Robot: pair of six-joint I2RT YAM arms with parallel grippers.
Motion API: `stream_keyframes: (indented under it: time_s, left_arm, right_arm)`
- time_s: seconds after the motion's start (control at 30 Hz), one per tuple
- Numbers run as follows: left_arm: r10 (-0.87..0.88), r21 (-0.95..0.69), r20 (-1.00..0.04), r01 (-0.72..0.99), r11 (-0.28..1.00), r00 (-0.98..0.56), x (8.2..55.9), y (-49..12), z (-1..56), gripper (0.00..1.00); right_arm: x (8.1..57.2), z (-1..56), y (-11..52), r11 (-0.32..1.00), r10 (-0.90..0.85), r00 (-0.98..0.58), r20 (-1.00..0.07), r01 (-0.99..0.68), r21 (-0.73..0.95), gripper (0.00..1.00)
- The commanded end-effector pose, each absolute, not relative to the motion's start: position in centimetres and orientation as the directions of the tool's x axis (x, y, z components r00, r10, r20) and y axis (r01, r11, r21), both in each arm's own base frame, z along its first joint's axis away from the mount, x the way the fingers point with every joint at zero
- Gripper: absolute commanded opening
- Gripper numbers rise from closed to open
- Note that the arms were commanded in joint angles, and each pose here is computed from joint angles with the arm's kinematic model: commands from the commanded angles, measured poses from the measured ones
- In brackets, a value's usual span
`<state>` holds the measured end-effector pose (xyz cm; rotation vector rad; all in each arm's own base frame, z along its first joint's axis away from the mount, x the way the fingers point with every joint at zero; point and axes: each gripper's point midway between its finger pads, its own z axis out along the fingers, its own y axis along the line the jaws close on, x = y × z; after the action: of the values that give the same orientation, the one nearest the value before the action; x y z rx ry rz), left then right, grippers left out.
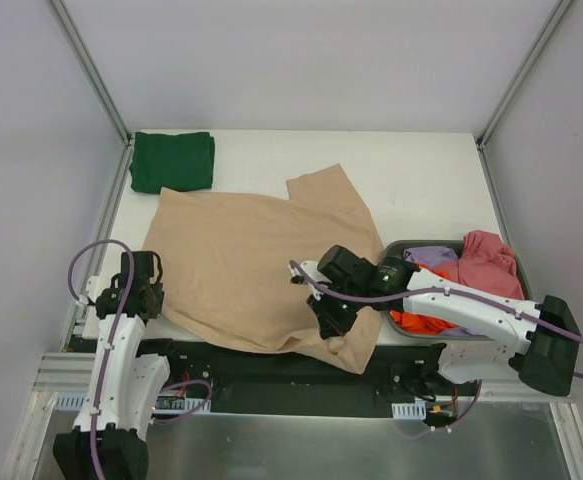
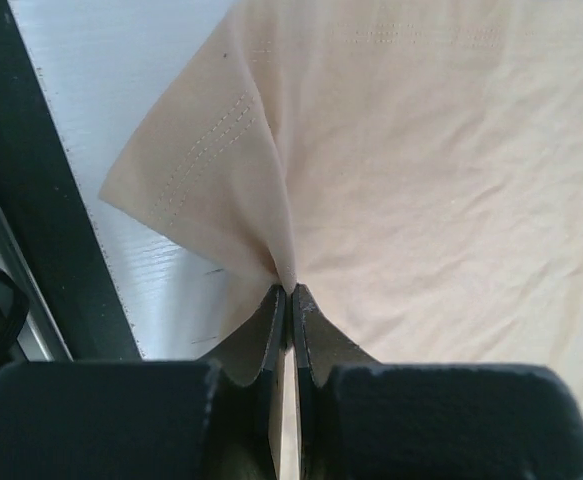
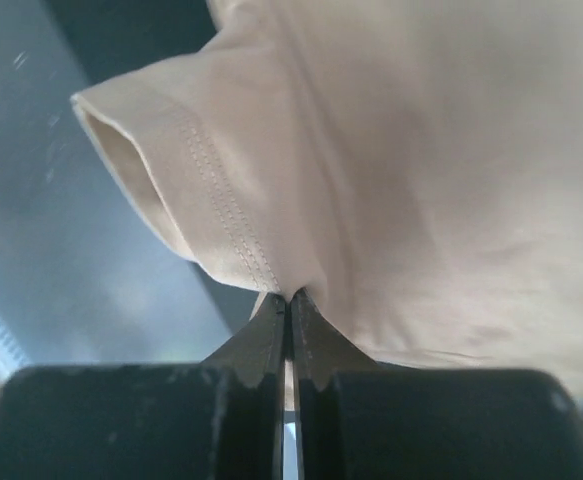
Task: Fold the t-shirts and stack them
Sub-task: Grap the side of the flattened tshirt closest away from the robot with both arms, then fold the flattened tshirt in 1/3 of the way
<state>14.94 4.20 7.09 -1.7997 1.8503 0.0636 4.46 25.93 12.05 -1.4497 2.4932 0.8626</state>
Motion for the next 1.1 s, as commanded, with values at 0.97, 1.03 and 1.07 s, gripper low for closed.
stream_keyframes:
  time_s: [0.97, 1.03, 1.07]
  left_arm:
    - [-0.874, -0.167, -0.443, -0.939, 0.301, -0.201, 26.3, 5.6, 7.3, 0.0]
    - [-0.865, -0.163, -0.458, -0.937, 0.308, -0.205, 27.0, 6.0, 7.6, 0.0]
    - [-0.862, -0.161, -0.46, -0.935, 0.316, -0.212, 27.4, 6.0, 7.7, 0.0]
  right_arm:
    - [27.6, 14.9, 23.5, 0.636, -0.725, -0.542, -0.425, -0.763, -0.113, 0.01]
    - [27.9, 14.8, 23.5, 0.646, -0.717, -0.552, -0.426, -0.756, -0.107, 0.0]
    - [27.9, 14.7, 23.3, 0.654, -0.711, -0.562, -0.423, -0.75, -0.103, 0.0]
